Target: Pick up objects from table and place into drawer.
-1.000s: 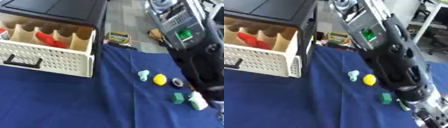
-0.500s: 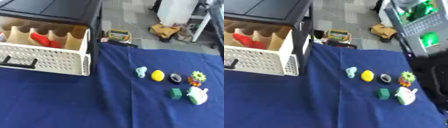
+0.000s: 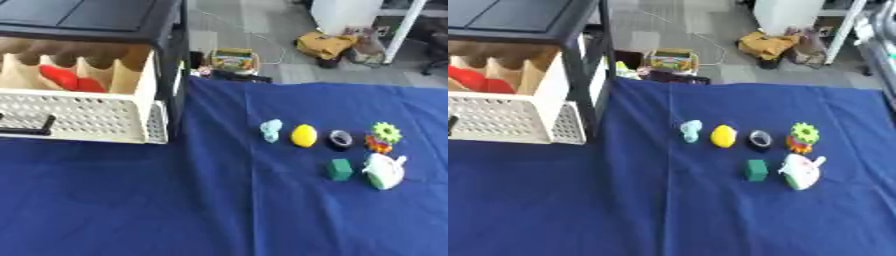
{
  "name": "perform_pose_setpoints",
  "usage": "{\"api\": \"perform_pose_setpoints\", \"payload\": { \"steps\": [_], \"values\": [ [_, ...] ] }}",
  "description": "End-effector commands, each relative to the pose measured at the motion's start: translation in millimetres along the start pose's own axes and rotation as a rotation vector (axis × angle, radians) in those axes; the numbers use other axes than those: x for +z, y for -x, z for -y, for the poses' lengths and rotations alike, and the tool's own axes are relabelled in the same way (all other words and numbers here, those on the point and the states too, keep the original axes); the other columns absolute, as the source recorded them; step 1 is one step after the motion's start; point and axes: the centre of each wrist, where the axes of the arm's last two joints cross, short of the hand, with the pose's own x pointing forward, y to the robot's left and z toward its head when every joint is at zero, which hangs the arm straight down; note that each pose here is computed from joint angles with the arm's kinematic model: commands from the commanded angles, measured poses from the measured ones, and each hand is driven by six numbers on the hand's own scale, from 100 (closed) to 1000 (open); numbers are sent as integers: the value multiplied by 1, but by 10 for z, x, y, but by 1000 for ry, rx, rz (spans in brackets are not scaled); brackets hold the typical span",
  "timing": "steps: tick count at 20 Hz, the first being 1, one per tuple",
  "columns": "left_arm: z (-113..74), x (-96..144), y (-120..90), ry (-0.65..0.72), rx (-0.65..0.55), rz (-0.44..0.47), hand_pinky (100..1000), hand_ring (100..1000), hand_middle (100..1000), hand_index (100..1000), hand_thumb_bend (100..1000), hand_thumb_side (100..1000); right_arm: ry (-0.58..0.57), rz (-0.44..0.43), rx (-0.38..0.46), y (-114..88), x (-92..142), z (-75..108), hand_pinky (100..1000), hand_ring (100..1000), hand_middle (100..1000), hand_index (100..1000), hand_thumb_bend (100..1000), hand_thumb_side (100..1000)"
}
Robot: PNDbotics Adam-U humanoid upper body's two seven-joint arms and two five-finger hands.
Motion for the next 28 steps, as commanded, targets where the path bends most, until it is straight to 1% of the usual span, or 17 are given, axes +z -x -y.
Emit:
{"api": "perform_pose_setpoints", "payload": {
  "steps": [1, 2, 4, 5, 6, 8, 10, 11, 13, 14, 15, 18, 19, 20, 21, 25, 28],
  "values": [
    [-117, -28, -34, -10, -64, 27, 100, 100, 100, 814, 100, 862, 98, 18, 24, 52, 18, 184, 626, 677, 625, 730, 100, 803],
    [-130, -21, -25, -5, -80, 27, 100, 100, 100, 820, 100, 880, 116, 8, 28, 95, 54, 191, 628, 680, 625, 730, 100, 905],
    [-161, -9, -9, 10, -125, 36, 100, 100, 100, 837, 111, 912, 145, -15, 38, 185, 135, 198, 630, 680, 624, 730, 100, 989],
    [-178, 0, 1, 22, -151, 41, 100, 100, 108, 839, 126, 927, 158, -23, 41, 224, 173, 200, 632, 681, 625, 731, 100, 1000],
    [-194, 7, 10, 34, -175, 46, 100, 100, 108, 839, 126, 927, 170, -27, 44, 255, 203, 201, 632, 681, 625, 731, 100, 1000],
    [-237, 27, 33, 77, -242, 55, 100, 100, 178, 847, 143, 981, 198, -35, 49, 320, 273, 200, 639, 685, 626, 739, 100, 1000],
    [-281, 45, 52, 135, -313, 59, 100, 100, 206, 851, 137, 998, 221, -46, 53, 383, 347, 190, 641, 687, 626, 739, 100, 1000],
    [-299, 52, 59, 165, -344, 59, 156, 100, 265, 856, 130, 1000, 230, -52, 53, 410, 383, 183, 642, 687, 626, 740, 100, 1000],
    [-336, 59, 67, 241, -408, 65, 215, 100, 315, 840, 117, 1000, 249, -73, 52, 470, 465, 162, 645, 690, 629, 748, 100, 1000],
    [-354, 59, 67, 276, -437, 68, 220, 100, 321, 839, 115, 1000, 256, -83, 53, 496, 504, 151, 645, 691, 630, 749, 100, 1000],
    [-376, 60, 68, 317, -470, 69, 253, 100, 366, 822, 100, 1000, 258, -98, 54, 526, 555, 131, 650, 698, 638, 761, 100, 1000],
    [-445, 60, 67, 432, -561, 58, 273, 103, 405, 792, 100, 1000, 246, -139, 60, 600, 701, 66, 648, 695, 632, 754, 100, 1000],
    [-465, 64, 69, 480, -587, 48, 276, 141, 419, 750, 100, 1000, 244, -156, 59, 621, 748, 45, 645, 691, 629, 754, 100, 1000],
    [-485, 64, 69, 527, -603, 36, 278, 149, 423, 746, 100, 1000, 246, -170, 57, 639, 786, 30, 645, 691, 629, 754, 100, 1000],
    [-504, 64, 68, 573, -617, 21, 284, 191, 440, 719, 100, 1000, 248, -183, 57, 656, 823, 18, 644, 688, 628, 754, 100, 1000],
    [-566, 70, 67, 756, -683, -75, 296, 284, 475, 711, 100, 1000, 254, -215, 58, 700, 926, -14, 642, 686, 626, 749, 100, 1000],
    [-557, 79, 68, 876, -704, -148, 320, 322, 491, 721, 107, 1000, 266, -220, 55, 717, 966, -28, 642, 685, 625, 749, 100, 1000]
  ]
}}
